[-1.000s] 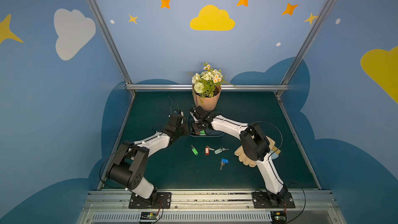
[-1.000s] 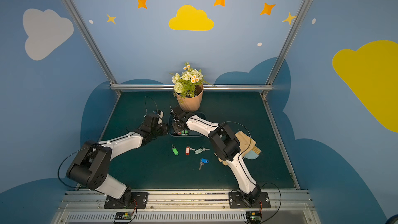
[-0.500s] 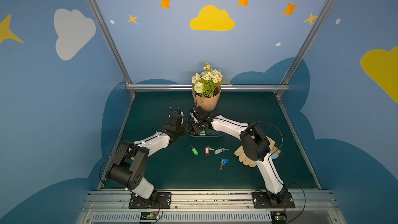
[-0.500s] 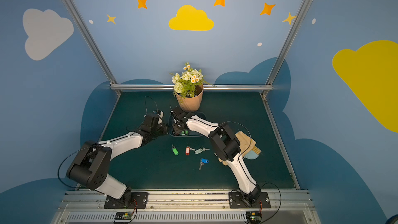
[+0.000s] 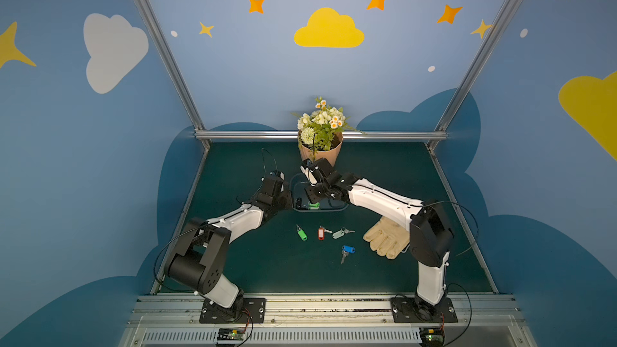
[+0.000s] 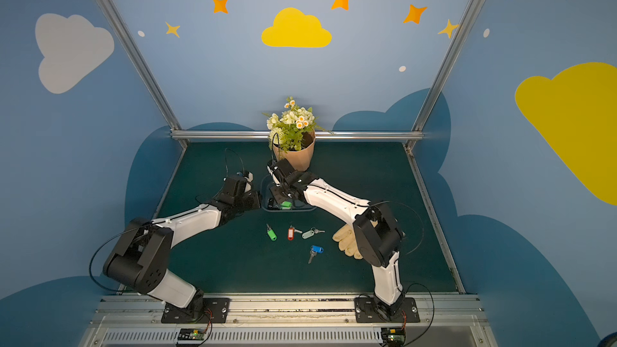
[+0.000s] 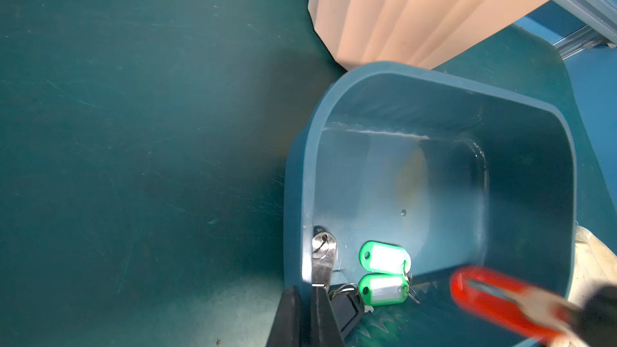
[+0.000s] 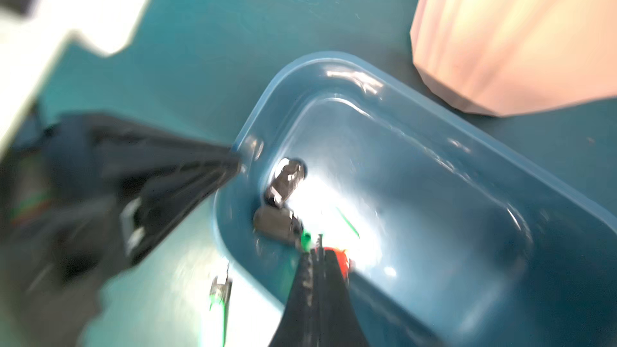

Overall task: Take the keys out of the storage box
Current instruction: Pick up the key from the storage box, then place the key at the center of the board, then adjust the storage box at the center of the board, then pick up the key from the storage box.

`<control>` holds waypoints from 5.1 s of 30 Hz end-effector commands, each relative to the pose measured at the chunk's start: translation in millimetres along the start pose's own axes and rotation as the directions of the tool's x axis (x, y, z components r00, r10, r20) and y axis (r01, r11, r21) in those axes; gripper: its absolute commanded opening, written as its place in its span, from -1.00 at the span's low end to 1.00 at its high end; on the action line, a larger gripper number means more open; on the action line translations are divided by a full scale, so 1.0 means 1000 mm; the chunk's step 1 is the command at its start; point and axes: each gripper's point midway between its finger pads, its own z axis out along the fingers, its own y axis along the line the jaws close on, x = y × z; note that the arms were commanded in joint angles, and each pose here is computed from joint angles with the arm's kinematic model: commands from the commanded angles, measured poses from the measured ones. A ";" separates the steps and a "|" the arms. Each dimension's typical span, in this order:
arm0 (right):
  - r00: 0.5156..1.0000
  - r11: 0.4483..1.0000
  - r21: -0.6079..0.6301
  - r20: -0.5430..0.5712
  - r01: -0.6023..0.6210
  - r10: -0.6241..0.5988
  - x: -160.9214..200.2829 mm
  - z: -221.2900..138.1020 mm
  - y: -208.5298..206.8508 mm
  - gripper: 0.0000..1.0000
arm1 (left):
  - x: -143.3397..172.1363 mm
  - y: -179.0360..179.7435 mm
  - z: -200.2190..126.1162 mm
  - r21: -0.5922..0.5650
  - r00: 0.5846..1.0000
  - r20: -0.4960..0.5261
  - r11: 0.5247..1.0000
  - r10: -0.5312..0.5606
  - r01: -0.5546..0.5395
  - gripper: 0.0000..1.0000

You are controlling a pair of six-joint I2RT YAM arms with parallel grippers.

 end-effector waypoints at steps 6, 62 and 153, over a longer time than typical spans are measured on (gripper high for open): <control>0.997 0.956 -0.280 0.018 0.083 -0.081 0.068 -0.073 0.060 -1.00 | 0.003 0.006 0.001 -0.030 0.999 -0.045 1.000 -0.009 0.008 -0.95; 0.884 0.877 0.118 0.011 -0.465 0.467 0.107 -0.076 -0.097 0.37 | -0.001 -0.009 -0.008 0.046 0.999 -0.035 0.999 0.006 -0.005 -0.93; 0.892 0.928 0.066 0.309 -0.366 0.330 0.032 0.035 -0.128 -1.00 | 0.033 -0.073 0.079 -0.139 0.904 -0.347 0.939 0.251 -0.314 -0.92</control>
